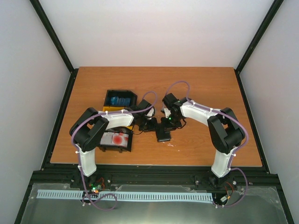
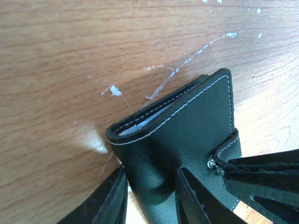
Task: Put the credit cards into the card holder
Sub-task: Close the card holder at the center of the board.
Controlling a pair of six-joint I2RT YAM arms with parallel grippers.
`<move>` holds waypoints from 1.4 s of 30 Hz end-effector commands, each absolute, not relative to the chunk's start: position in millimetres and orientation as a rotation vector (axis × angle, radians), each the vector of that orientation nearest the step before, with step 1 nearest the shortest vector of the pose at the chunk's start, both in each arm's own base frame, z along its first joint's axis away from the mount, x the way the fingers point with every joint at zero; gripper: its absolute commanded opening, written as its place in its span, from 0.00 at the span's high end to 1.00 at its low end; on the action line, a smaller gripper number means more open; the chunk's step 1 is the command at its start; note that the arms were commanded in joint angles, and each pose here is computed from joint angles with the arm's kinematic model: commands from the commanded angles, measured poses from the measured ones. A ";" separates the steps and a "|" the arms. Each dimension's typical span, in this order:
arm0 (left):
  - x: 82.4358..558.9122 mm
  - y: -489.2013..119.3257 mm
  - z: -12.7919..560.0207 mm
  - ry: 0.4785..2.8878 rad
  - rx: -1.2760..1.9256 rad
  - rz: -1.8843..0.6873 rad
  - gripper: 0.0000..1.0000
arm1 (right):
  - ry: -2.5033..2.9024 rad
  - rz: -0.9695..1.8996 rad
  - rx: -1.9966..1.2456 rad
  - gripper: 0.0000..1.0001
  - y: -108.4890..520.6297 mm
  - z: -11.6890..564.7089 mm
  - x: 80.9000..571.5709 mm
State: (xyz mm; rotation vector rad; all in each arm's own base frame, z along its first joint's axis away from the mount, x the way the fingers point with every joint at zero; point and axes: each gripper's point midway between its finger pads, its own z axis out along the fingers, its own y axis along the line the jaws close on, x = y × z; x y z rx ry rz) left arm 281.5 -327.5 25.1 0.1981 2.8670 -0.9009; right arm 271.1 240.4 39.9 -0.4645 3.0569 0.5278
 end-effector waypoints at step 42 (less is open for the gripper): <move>264.1 -320.2 3.7 2.960 0.180 -0.867 0.70 | 3.053 0.461 -0.512 0.97 237.7 35.5 272.4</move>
